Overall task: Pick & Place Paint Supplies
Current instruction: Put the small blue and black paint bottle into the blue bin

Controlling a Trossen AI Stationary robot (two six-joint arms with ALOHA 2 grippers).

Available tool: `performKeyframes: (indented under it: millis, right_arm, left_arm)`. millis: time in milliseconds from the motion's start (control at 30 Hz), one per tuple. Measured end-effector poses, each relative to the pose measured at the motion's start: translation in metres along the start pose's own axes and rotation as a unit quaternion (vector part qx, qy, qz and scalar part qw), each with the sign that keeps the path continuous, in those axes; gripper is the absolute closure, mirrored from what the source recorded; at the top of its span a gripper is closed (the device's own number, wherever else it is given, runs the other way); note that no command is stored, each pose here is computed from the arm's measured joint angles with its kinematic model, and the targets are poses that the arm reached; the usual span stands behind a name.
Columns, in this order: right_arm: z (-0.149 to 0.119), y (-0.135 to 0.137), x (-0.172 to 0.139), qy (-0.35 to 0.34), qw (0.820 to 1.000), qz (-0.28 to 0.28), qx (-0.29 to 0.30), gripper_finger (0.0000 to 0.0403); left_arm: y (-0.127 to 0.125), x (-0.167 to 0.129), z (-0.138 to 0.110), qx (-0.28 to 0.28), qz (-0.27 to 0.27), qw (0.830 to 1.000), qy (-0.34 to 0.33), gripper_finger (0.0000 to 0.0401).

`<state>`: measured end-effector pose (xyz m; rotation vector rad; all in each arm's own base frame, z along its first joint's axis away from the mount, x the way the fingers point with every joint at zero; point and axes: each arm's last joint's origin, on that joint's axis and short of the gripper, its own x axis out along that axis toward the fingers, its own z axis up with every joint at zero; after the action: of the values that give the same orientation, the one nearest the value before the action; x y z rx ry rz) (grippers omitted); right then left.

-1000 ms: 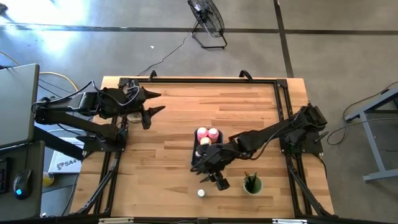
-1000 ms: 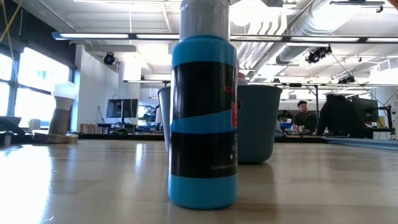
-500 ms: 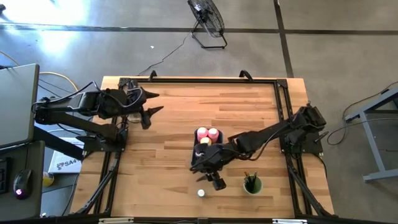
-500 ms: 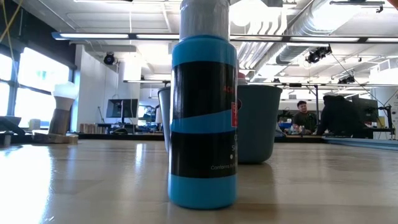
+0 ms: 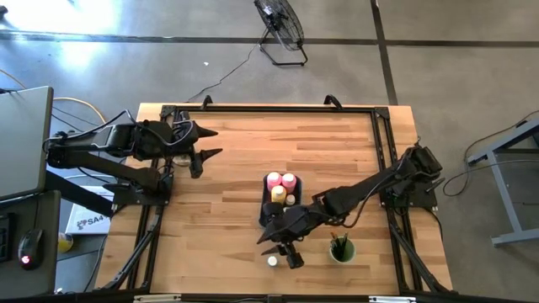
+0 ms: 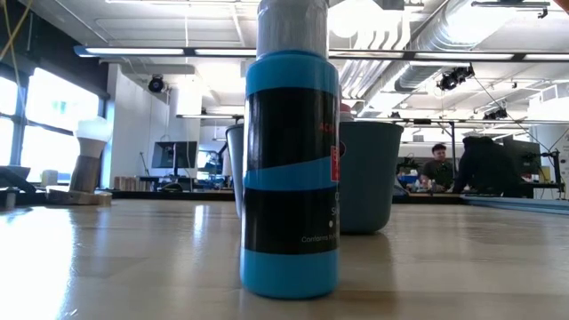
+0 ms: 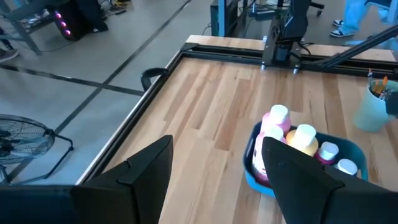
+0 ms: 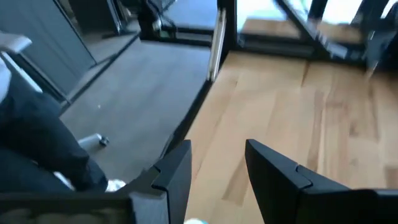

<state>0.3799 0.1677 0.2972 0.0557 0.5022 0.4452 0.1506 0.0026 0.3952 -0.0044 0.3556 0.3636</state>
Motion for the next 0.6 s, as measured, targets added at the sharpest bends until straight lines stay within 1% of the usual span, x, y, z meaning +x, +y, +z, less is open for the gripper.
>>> performKeyframes:
  millis: [100, 233, 333, 467, 533, 600]
  right_arm:
    - [-0.012, 0.004, 0.015, 0.023, 1.000, 0.003, 0.015, 0.0259]
    - [-0.032, 0.007, 0.031, 0.072, 0.997, 0.003, 0.017, 0.0259]
    - [-0.038, 0.013, 0.033, 0.093, 0.996, 0.007, 0.014, 0.0259]
    - [-0.043, 0.021, 0.032, 0.115, 0.993, 0.010, 0.008, 0.0259]
    - [-0.046, 0.025, 0.032, 0.124, 0.992, 0.014, -0.006, 0.0259]
    - [-0.048, 0.028, 0.032, 0.128, 0.992, 0.004, -0.021, 0.0259]
  left_arm:
    - [0.000, 0.000, 0.000, -0.001, 0.000, 1.000, 0.000, 0.0160]
    - [0.000, 0.000, 0.000, -0.011, -0.004, 1.000, 0.001, 0.0160]
    - [-0.001, 0.000, 0.000, -0.013, -0.019, 1.000, 0.002, 0.0160]
    - [-0.002, 0.002, 0.000, -0.024, -0.027, 0.999, 0.006, 0.0160]
    - [-0.003, 0.004, 0.000, -0.029, -0.027, 0.999, 0.010, 0.0160]
    - [-0.004, 0.006, -0.001, -0.029, -0.026, 0.999, 0.013, 0.0160]
